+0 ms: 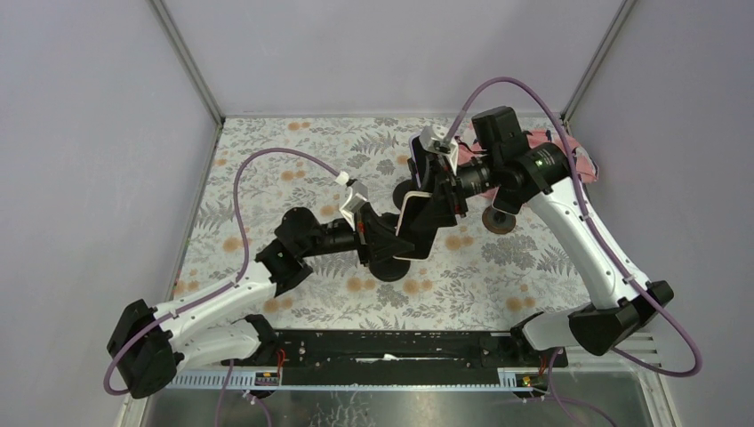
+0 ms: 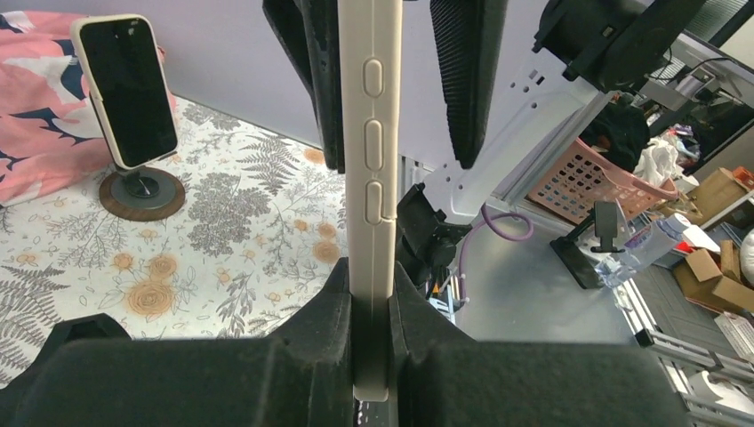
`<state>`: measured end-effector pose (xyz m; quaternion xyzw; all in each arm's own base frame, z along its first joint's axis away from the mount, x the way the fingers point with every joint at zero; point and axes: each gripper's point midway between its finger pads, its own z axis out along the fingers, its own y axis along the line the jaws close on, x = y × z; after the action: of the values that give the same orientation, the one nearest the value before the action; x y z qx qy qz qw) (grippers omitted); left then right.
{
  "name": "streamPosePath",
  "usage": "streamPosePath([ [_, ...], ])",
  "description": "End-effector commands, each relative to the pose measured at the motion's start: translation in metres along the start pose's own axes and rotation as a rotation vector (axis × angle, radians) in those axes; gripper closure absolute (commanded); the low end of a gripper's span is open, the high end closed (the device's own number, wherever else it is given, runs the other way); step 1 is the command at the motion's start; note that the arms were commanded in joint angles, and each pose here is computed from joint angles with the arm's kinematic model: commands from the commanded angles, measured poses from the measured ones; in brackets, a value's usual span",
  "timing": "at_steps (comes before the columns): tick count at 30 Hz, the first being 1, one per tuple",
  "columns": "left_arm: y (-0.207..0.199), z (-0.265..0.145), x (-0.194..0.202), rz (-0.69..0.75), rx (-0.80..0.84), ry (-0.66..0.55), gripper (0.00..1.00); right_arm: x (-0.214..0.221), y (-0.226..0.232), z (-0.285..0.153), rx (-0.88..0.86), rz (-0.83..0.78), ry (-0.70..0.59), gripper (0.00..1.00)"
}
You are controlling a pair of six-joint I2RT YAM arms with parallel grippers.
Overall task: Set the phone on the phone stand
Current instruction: Pick up the phone at the center of the board.
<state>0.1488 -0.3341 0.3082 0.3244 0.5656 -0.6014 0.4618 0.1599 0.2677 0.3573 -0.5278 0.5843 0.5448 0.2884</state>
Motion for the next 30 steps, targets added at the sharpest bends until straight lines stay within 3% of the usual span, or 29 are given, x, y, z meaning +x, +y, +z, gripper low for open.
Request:
streamPosePath([
  [1,-0.002,-0.002,-0.009,0.033,0.045,-0.015,1.0,-0.004,0.01,0.011,-0.048,-0.035,0.038,0.54],
  [10,-0.001,-0.01,-0.021,0.046,0.04,-0.08,1.0,0.01,0.001,0.019,-0.025,-0.012,0.119,0.5],
  [14,-0.001,-0.012,-0.022,0.043,0.039,-0.09,1.0,0.012,-0.001,0.019,-0.02,0.0,0.129,0.7],
  [20,-0.003,-0.013,-0.027,0.037,0.043,-0.116,1.0,0.014,-0.004,0.02,-0.019,0.011,0.14,0.71],
  [23,0.003,-0.013,-0.028,0.031,0.012,-0.119,0.99,0.012,0.001,0.019,-0.041,0.01,0.143,0.91],
  [27,0.019,-0.02,-0.026,0.044,-0.094,-0.089,0.58,0.006,-0.005,0.013,0.02,-0.029,0.164,1.0],
  [30,0.031,-0.036,-0.027,0.118,-0.202,-0.071,0.44,-0.001,-0.012,0.006,0.074,-0.081,0.186,1.0],
])
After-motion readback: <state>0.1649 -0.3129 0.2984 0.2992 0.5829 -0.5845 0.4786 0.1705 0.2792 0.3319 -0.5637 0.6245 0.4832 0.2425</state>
